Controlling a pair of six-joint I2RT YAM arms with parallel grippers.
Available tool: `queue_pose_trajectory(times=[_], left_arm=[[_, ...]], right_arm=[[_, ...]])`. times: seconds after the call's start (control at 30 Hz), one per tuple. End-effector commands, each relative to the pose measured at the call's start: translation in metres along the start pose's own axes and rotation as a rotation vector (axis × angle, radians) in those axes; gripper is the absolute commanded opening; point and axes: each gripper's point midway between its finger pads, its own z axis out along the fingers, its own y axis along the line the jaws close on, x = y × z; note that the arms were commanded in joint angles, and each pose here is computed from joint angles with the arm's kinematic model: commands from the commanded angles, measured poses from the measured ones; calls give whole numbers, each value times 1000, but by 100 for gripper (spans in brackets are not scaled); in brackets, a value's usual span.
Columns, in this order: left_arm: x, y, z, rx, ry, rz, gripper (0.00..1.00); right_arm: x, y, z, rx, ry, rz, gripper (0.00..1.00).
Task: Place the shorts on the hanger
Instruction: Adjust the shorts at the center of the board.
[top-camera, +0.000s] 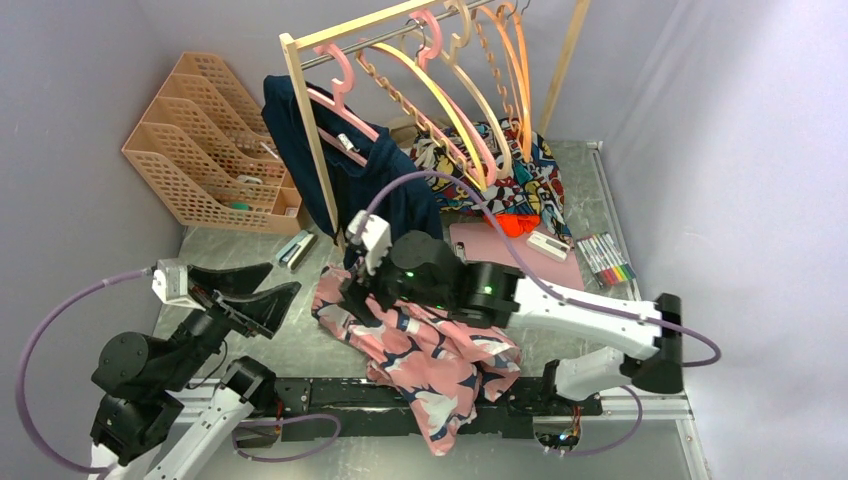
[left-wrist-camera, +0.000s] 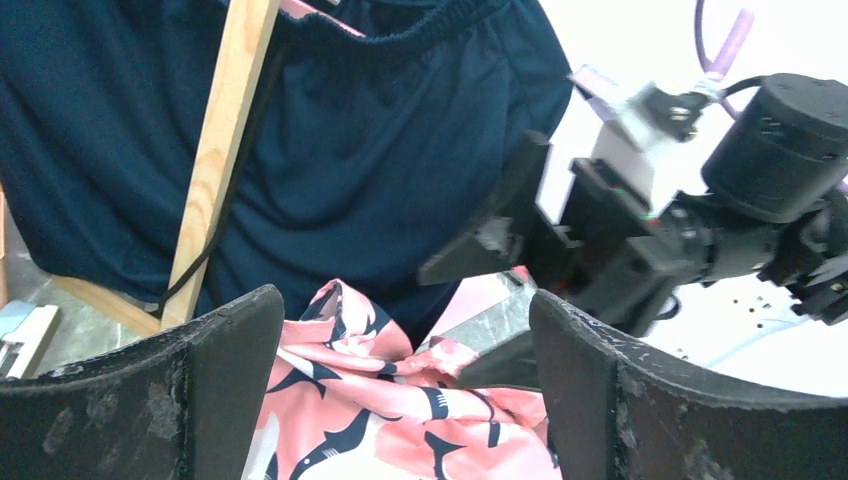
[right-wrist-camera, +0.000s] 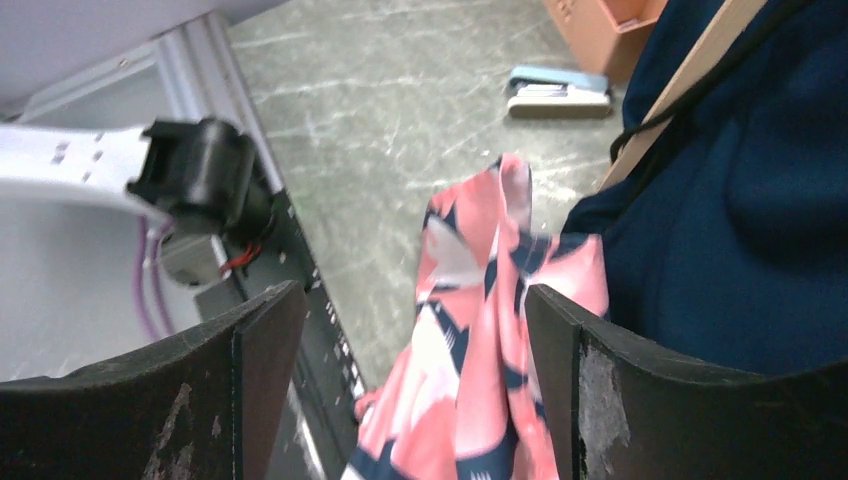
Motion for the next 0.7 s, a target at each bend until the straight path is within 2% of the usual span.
queue_pose_trajectory(times=[0.0, 0.2, 0.37, 0.5, 0.67], left_arm=[[9, 14, 3, -56, 35, 34, 96], [22, 22, 4, -91, 92, 42, 96], [35, 32, 7, -122, 115, 10, 95], [47, 34, 12, -126, 147, -29, 95], [60, 35, 13, -133, 210, -55, 93]], right_arm=[[17, 17, -47, -128, 43, 20, 86], [65, 34, -88, -232, 164, 97, 85], [136, 52, -82, -240, 281, 152, 79], [170, 82, -72, -235, 329, 68, 78], [204, 94, -65, -152, 399, -37, 78]])
